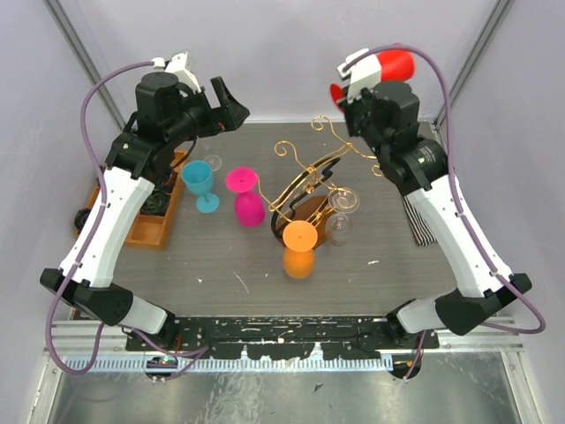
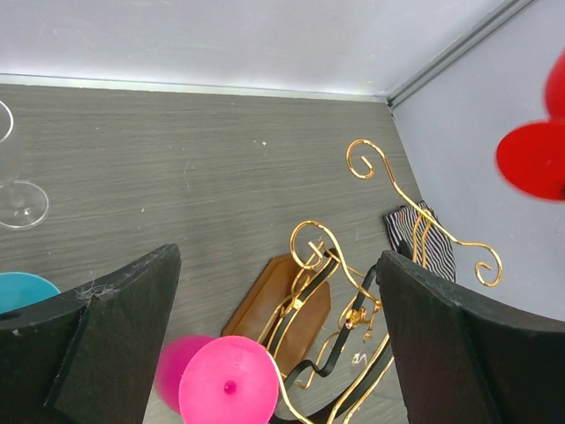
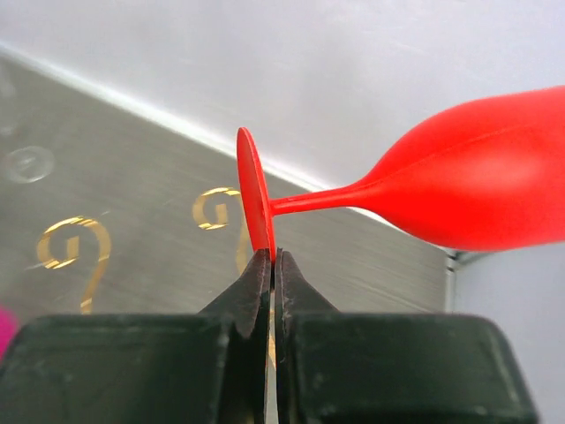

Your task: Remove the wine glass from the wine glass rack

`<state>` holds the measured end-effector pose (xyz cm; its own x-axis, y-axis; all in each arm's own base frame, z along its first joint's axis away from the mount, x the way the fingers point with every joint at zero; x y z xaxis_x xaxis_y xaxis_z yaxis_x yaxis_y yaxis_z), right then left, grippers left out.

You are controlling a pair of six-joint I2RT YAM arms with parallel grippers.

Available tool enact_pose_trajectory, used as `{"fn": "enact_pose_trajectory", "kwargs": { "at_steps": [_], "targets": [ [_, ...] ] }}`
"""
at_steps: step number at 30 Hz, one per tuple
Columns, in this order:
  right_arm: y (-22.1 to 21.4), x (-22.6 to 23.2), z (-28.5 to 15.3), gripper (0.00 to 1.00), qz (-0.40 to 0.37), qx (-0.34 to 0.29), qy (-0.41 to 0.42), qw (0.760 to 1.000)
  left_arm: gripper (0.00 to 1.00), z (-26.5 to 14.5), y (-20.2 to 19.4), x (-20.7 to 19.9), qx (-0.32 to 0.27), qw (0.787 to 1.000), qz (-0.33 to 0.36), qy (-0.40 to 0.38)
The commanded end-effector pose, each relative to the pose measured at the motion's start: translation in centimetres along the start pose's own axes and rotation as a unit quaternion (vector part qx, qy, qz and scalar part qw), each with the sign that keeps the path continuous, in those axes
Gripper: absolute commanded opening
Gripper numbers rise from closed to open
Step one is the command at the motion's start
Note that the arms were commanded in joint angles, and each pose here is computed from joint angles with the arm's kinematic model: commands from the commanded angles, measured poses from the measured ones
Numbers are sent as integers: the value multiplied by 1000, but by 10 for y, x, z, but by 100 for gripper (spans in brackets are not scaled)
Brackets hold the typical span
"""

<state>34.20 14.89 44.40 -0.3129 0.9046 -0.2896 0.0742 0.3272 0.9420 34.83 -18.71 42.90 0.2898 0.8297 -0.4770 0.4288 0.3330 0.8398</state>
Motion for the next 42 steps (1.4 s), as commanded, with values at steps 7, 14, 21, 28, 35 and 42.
{"fn": "enact_pose_trajectory", "kwargs": {
  "at_steps": [7,14,21,28,35,42],
  "targets": [
    [-34,-132,84,1,-92,38,-296,950,99,-13,0,2,-20,1000,-5,-15],
    [-120,-206,135,1,-112,99,-367,918,99,-21,-6,10,-28,999,-10,-17],
    [-187,-226,150,1,-104,140,-371,912,99,-14,-19,15,-3,999,-19,-29],
    [-228,-182,154,1,-108,172,-329,922,99,-4,-26,22,4,999,-36,-27],
    [-228,-137,180,1,-137,178,-293,929,99,-1,-33,30,16,999,-47,-19],
    [-212,-114,205,1,-150,164,-277,935,99,-2,-28,35,10,999,-49,-17]
  ]
}}
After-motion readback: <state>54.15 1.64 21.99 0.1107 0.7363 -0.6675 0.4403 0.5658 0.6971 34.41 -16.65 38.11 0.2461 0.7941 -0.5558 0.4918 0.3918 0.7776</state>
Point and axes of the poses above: each gripper's point midway between its finger pads, its own z axis out along the fingers, its own x axis along the line the jaws close on, y = z × x, the point moved 4 cm from there along -z, back along the fingers, and after that the axes turned 1 degree about -z, right-handed, at the moved point
